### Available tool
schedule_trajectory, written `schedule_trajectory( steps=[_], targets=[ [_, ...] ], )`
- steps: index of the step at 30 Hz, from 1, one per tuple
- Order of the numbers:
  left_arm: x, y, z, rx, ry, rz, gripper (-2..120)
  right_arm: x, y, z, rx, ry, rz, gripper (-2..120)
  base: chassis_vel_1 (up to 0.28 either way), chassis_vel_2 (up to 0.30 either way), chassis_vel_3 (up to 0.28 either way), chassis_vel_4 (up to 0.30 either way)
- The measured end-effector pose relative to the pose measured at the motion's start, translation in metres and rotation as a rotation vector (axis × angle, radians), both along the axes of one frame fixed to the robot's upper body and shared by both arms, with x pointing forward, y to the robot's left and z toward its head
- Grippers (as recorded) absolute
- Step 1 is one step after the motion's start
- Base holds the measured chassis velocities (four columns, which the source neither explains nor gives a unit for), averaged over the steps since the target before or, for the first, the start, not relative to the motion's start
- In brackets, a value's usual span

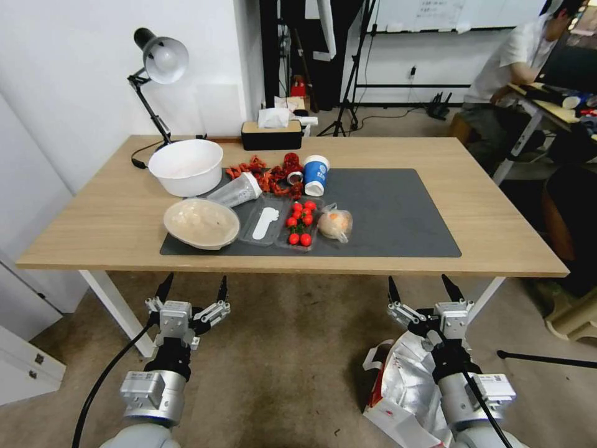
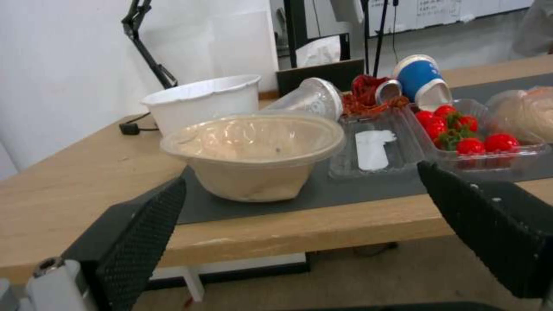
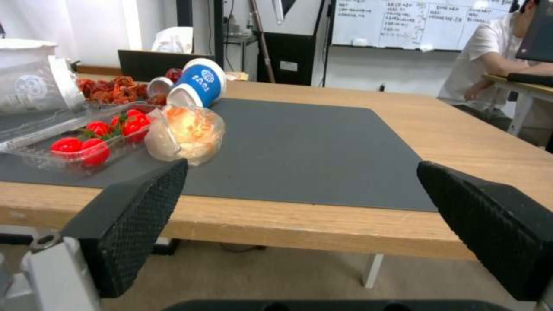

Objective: Pick up the food delivery bag from the floor and place it on the table.

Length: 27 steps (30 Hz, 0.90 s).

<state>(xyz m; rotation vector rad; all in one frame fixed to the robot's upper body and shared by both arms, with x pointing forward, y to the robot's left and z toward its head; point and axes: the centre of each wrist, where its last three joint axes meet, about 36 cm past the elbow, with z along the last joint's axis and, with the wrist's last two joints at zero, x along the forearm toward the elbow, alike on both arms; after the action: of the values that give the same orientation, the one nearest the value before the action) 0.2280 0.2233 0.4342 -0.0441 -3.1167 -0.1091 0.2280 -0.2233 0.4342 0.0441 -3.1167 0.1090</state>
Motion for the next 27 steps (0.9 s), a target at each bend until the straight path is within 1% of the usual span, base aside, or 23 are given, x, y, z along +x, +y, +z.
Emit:
schedule_trajectory(
  steps=[10, 12, 13, 14, 17, 18, 20, 21, 22, 24, 27],
  targets=[
    [0.0, 0.0, 0.0, 0.0, 0.0, 0.0, 100, 0.001, -0.001, 0.0, -0.001, -0.002, 0.0, 100, 0.0, 0.0, 0.0, 0.0],
    [0.003, 0.001, 0.0, -0.001, -0.01, -0.003, 100, 0.011, -0.015, 0.005, -0.023, -0.044, -0.02, 100, 0.0, 0.0, 0.0, 0.0],
    [0.01, 0.005, -0.001, -0.007, -0.029, -0.006, 100, 0.022, -0.025, 0.013, -0.04, -0.093, -0.037, 100, 0.0, 0.0, 0.0, 0.0],
    [0.01, 0.005, -0.001, -0.007, -0.029, -0.006, 100, 0.022, -0.025, 0.013, -0.04, -0.093, -0.037, 100, 0.0, 0.0, 0.0, 0.0],
    [0.043, 0.023, 0.0, -0.022, -0.122, -0.015, 100, 0.027, -0.028, 0.021, -0.035, -0.098, -0.044, 100, 0.0, 0.0, 0.0, 0.0],
    [0.043, 0.023, 0.0, -0.022, -0.122, -0.015, 100, 0.027, -0.028, 0.021, -0.035, -0.098, -0.044, 100, 0.0, 0.0, 0.0, 0.0],
    [0.072, 0.041, 0.005, -0.032, -0.198, -0.013, 100, 0.028, -0.028, 0.023, -0.028, -0.102, -0.043, 100, 0.0, 0.0, 0.0, 0.0],
    [0.079, 0.045, 0.007, -0.04, -0.219, -0.014, 100, 0.028, -0.028, 0.023, -0.028, -0.104, -0.044, 100, 0.0, 0.0, 0.0, 0.0],
    [0.079, 0.045, 0.007, -0.04, -0.219, -0.014, 100, 0.028, -0.028, 0.023, -0.028, -0.104, -0.044, 100, 0.0, 0.0, 0.0, 0.0],
    [0.083, 0.049, 0.006, -0.066, -0.235, -0.024, 100, 0.028, -0.027, 0.024, -0.027, -0.106, -0.042, 100, 0.0, 0.0, 0.0, 0.0],
    [0.083, 0.05, 0.005, -0.073, -0.24, -0.03, 100, 0.029, -0.027, 0.024, -0.026, -0.107, -0.041, 100, 0.0, 0.0, 0.0, 0.0]
  ],
)
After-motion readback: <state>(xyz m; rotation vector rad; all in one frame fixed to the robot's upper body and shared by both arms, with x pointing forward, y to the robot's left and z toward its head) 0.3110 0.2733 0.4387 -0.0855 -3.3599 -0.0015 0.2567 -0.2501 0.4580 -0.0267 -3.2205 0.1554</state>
